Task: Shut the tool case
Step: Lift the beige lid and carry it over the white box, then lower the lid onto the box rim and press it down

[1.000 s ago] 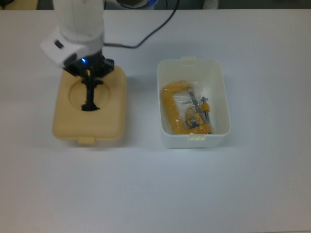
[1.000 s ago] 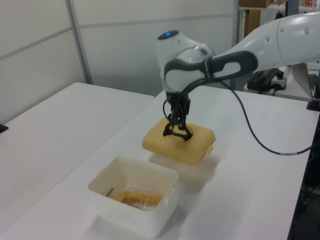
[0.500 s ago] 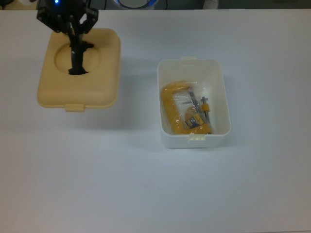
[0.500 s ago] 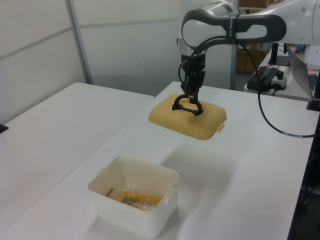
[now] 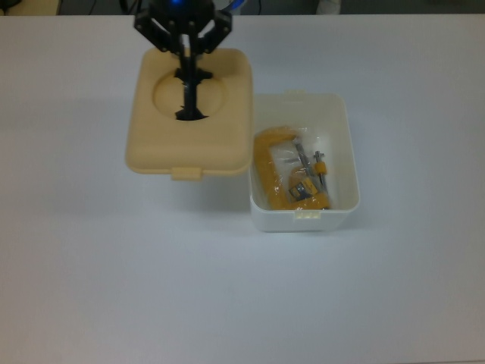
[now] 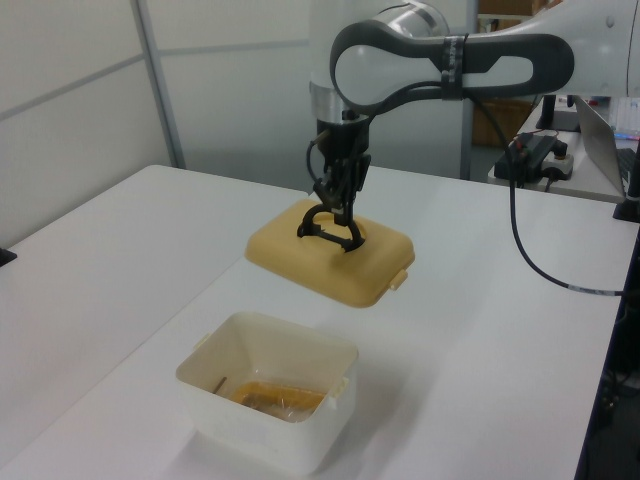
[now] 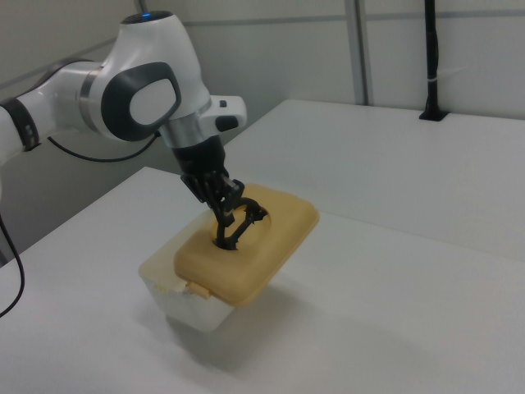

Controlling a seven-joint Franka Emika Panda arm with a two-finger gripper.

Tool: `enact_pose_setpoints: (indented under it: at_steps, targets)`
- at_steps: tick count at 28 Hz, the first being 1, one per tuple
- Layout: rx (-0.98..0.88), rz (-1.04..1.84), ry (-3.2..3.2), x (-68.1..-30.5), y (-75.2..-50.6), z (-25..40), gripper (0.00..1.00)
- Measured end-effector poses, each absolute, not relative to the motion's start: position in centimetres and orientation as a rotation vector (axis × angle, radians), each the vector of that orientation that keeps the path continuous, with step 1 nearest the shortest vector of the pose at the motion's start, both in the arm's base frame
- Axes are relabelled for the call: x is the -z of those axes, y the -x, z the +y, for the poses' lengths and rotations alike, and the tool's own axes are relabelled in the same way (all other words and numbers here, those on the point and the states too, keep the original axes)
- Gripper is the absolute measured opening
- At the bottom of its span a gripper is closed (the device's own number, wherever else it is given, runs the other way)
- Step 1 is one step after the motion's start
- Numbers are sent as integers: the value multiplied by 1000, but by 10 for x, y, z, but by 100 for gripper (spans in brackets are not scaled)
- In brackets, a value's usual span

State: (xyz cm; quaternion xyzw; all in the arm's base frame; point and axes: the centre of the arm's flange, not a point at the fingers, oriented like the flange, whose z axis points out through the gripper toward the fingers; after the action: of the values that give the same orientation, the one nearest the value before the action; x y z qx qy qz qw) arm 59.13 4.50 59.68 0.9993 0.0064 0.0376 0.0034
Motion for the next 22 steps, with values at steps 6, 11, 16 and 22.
enact_pose_setpoints:
  at_steps: [6, 11, 16, 22]
  targets:
    - [-83, -51, -3139, -583, -592, 88, 11]
    - [-55, -82, -3140, -573, -591, 119, 11]
    - [-26, -79, -3139, -561, -590, 145, 11]
    - [-18, -26, -3143, -548, -594, 175, 11]
